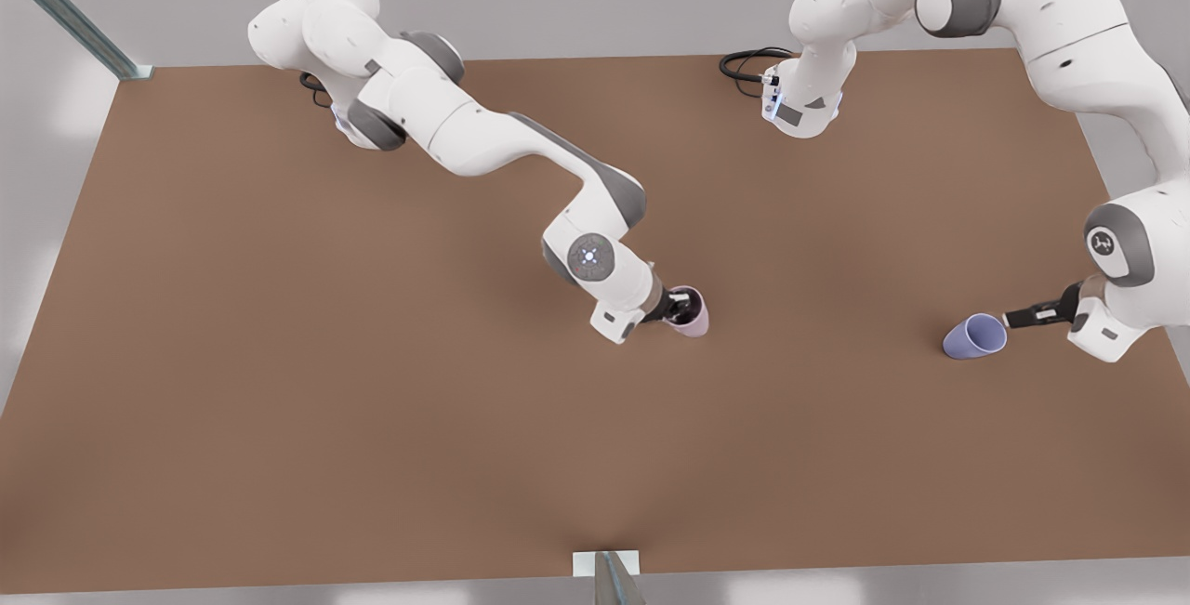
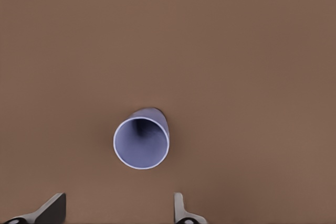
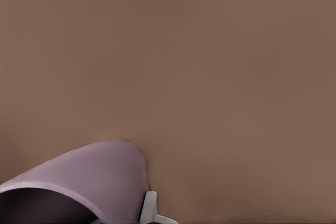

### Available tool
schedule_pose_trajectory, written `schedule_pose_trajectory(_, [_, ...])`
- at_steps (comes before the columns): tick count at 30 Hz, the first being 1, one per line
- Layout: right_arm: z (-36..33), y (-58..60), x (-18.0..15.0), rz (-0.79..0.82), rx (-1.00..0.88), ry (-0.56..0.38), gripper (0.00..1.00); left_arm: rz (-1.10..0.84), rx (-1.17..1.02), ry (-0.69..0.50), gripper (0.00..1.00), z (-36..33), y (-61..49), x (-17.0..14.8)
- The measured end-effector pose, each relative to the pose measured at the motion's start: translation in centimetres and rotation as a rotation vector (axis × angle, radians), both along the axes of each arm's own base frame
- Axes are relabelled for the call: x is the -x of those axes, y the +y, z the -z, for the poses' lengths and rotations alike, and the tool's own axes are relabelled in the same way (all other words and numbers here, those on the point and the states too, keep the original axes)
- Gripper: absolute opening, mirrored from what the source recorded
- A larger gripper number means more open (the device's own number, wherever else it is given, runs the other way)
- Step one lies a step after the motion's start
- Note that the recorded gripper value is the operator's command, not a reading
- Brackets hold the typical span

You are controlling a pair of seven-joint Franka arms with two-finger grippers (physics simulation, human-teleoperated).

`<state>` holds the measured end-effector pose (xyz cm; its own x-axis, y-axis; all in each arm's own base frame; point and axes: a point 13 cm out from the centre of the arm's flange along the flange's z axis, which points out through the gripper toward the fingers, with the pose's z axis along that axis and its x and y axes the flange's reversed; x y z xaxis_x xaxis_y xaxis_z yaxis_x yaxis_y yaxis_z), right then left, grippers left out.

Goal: Stack the cups, with the pink cup at the bottom and the purple cup at the top

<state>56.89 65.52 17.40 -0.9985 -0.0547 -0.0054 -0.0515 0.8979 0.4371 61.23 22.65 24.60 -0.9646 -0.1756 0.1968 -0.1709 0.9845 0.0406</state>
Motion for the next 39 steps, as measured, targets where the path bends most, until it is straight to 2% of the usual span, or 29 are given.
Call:
schedule_pose_trajectory(6, [3.4, -1.6, -1.2, 0.103, 0.092, -0.025, 0.21, 0.026, 0.009, -0.011, 1.0, 5.7, 1.9, 0.2])
schedule_pose_trajectory(11, [5.2, -2.4, -0.2, 0.112, 0.191, -0.042, 0.21, 0.032, 0.011, -0.014, 1.0, 9.1, 4.1, 0.8])
schedule_pose_trajectory(12, [5.4, -2.5, 0.0, 0.117, 0.203, -0.038, 0.26, 0.035, 0.012, -0.014, 1.0, 9.8, 4.4, 0.9])
schedule_pose_trajectory(14, [5.7, -2.8, 0.2, 0.131, 0.222, -0.03, 0.79, 0.045, 0.015, -0.01, 1.0, 11.0, 4.6, 1.1])
schedule_pose_trajectory(17, [6.0, -2.5, 1.0, 0.144, 0.238, -0.022, 0.97, 0.057, 0.024, 0.0, 1.0, 12.9, 4.6, 2.1])
schedule_pose_trajectory(18, [6.1, -2.4, 1.1, 0.15, 0.241, -0.018, 1.0, 0.062, 0.025, 0.001, 1.0, 13.5, 4.6, 2.2])
schedule_pose_trajectory(19, [6.1, -2.4, 1.2, 0.156, 0.244, -0.015, 1.0, 0.066, 0.026, 0.002, 1.0, 14.1, 4.7, 2.3])
schedule_pose_trajectory(20, [6.1, -2.4, 1.2, 0.162, 0.246, -0.012, 1.0, 0.071, 0.027, 0.002, 0.74, 14.6, 4.6, 2.4])
schedule_pose_trajectory(22, [5.6, -2.3, 1.3, 0.175, 0.243, -0.007, 1.0, 0.076, 0.029, -0.002, 0.46, 15.1, 4.6, 2.4])
schedule_pose_trajectory(24, [0.5, -2.1, 0.3, 0.2, 0.204, -0.028, 1.0, 0.075, 0.032, -0.006, 0.32, 15.4, 4.5, 2.4])
schedule_pose_trajectory(25, [-4.0, -3.5, -1.7, 0.234, 0.178, -0.048, 1.0, 0.074, 0.031, -0.008, 0.28, 15.4, 4.5, 2.4])
schedule_pose_trajectory(27, [-12.5, -11.2, -6.7, 0.341, 0.177, -0.063, 1.0, 0.068, 0.036, -0.013, 0.23, 15.5, 4.4, 2.3])
schedule_pose_trajectory(29, [-19.3, -27.2, -10.3, 0.494, 0.243, -0.043, 1.0, 0.066, 0.043, -0.019, 0.21, 15.5, 4.2, 2.2])
schedule_pose_trajectory(31, [-23.6, -41.8, -9.9, 0.618, 0.311, -0.011, 1.0, 0.066, 0.047, -0.025, 0.21, 15.4, 4.1, 2.0])
schedule_pose_trajectory(33, [-25.9, -50.9, -7.3, 0.674, 0.366, 0.021, 1.0, 0.068, 0.048, -0.035, 0.21, 14.8, 4.1, 1.8])
schedule_pose_trajectory(35, [-26.0, -56.1, -5.0, 0.678, 0.409, 0.062, 1.0, 0.081, 0.049, -0.061, 0.21, 13.2, 3.4, 0.9])
schedule_pose_trajectory(37, [-24.0, -60.3, -5.2, 0.668, 0.434, 0.114, 1.0, 0.105, 0.049, -0.086, 0.21, 11.5, 2.0, -0.3])
schedule_pose_trajectory(39, [-23.5, -62.3, -5.8, 0.622, 0.439, 0.118, 1.0, 0.129, 0.048, -0.101, 0.21, 10.3, 0.4, -1.2])
